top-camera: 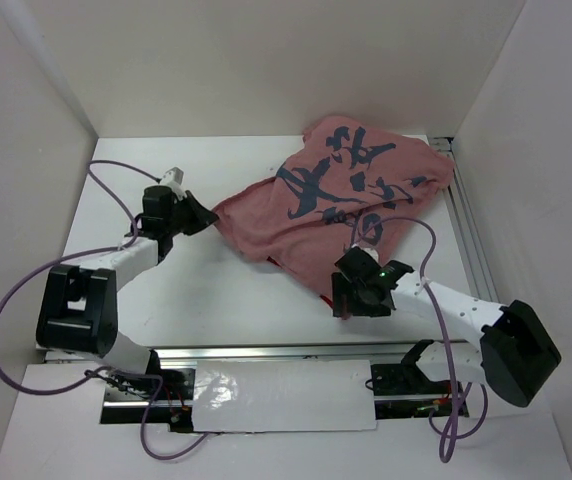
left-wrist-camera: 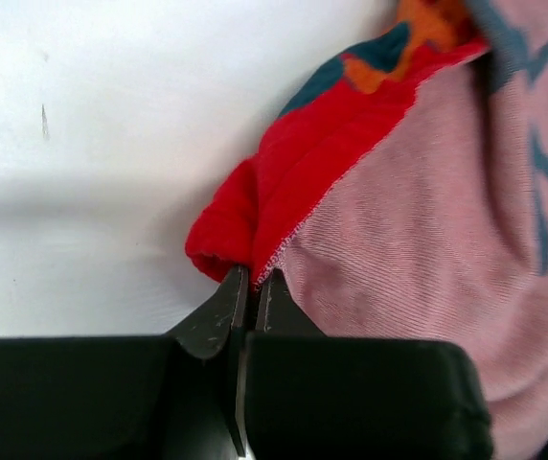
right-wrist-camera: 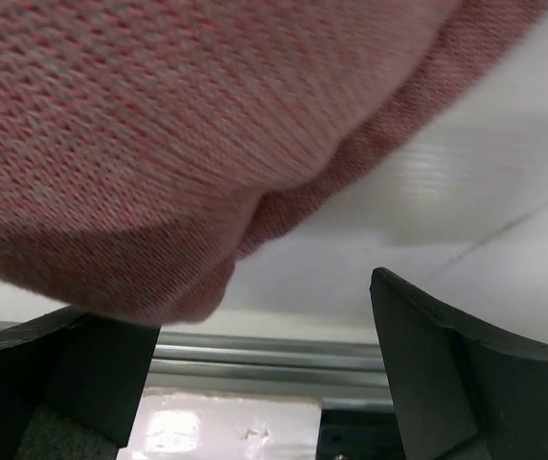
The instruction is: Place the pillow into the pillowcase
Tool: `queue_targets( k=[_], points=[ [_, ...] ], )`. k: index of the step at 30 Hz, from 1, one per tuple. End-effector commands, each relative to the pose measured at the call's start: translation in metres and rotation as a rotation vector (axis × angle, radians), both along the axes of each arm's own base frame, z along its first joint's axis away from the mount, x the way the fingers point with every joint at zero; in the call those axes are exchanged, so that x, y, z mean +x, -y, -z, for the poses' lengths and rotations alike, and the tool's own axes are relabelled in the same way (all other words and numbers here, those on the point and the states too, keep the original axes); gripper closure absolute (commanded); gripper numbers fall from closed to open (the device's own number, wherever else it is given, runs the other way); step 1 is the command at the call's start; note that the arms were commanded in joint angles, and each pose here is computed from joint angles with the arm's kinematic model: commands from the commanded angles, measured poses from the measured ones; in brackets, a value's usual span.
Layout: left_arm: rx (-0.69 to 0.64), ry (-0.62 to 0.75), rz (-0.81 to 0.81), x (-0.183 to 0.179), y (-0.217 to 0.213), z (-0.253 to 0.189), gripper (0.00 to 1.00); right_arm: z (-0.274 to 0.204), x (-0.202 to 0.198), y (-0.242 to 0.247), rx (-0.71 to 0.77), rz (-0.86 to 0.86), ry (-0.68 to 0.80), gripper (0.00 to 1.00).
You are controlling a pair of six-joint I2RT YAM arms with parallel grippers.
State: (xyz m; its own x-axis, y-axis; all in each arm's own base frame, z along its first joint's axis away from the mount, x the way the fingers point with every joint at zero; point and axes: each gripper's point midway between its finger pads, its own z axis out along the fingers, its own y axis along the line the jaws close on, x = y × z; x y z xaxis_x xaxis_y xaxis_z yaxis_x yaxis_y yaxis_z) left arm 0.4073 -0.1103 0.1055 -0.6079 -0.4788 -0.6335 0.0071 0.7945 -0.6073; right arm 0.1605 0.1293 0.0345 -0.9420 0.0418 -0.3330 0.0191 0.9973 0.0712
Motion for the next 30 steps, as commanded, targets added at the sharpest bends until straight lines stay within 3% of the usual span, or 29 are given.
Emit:
queue_targets(
  k=[1, 5, 8, 10, 12, 13, 16, 20, 22, 23, 24, 25, 26, 27, 30],
  points=[
    [-0.002, 0.120, -0.019, 0.006, -0.004, -0.044, 1.00, -0.002, 0.025, -0.025, 0.093, -0.080, 0.101, 0.08],
    [-0.016, 0.158, 0.003, -0.002, -0.001, -0.065, 1.00, -0.003, 0.043, -0.034, 0.112, -0.132, 0.173, 0.09],
    [-0.013, 0.174, -0.007, -0.008, -0.003, -0.074, 1.00, 0.003, 0.044, -0.038, 0.129, -0.138, 0.176, 0.16],
    [-0.007, 0.164, -0.018, -0.013, -0.005, -0.074, 1.00, 0.006, 0.044, -0.037, 0.129, -0.138, 0.176, 0.41],
    [-0.015, 0.196, -0.007, -0.017, -0.004, -0.086, 1.00, -0.002, 0.046, -0.034, 0.117, -0.128, 0.195, 0.95],
    [-0.012, 0.218, 0.005, -0.016, -0.003, -0.097, 1.00, -0.009, 0.046, -0.025, 0.077, -0.113, 0.199, 1.00],
    [-0.034, 0.318, 0.013, -0.013, 0.000, -0.148, 1.00, -0.090, 0.068, -0.025, 0.097, -0.098, 0.396, 1.00],
    [-0.064, 0.442, 0.007, -0.011, 0.001, -0.228, 1.00, -0.262, 0.091, -0.035, 0.325, -0.093, 0.832, 1.00],
    [-0.089, 0.468, -0.039, -0.010, -0.004, -0.258, 1.00, -0.316, 0.094, -0.032, 0.360, -0.110, 0.978, 1.00],
    [-0.093, 0.534, -0.052, -0.008, -0.006, -0.298, 1.00, -0.345, 0.098, -0.030, 0.376, -0.090, 1.050, 1.00],
    [-0.091, 0.552, -0.069, -0.007, -0.009, -0.316, 1.00, -0.394, 0.095, -0.026, 0.417, -0.086, 1.146, 1.00],
    [-0.076, 0.522, -0.112, -0.003, -0.016, -0.322, 1.00, -0.419, 0.095, -0.025, 0.418, -0.095, 1.191, 1.00],
    [-0.084, 0.610, -0.131, -0.009, -0.019, -0.375, 1.00, -0.434, 0.106, -0.026, 0.365, -0.106, 1.221, 1.00],
    [-0.059, 0.598, -0.146, 0.005, -0.022, -0.380, 1.00, -0.494, 0.096, -0.013, 0.401, -0.077, 1.339, 1.00],
    [-0.009, 0.642, -0.254, 0.005, -0.046, -0.438, 1.00, -0.535, 0.111, 0.005, 0.262, -0.014, 1.406, 1.00]
  ],
)
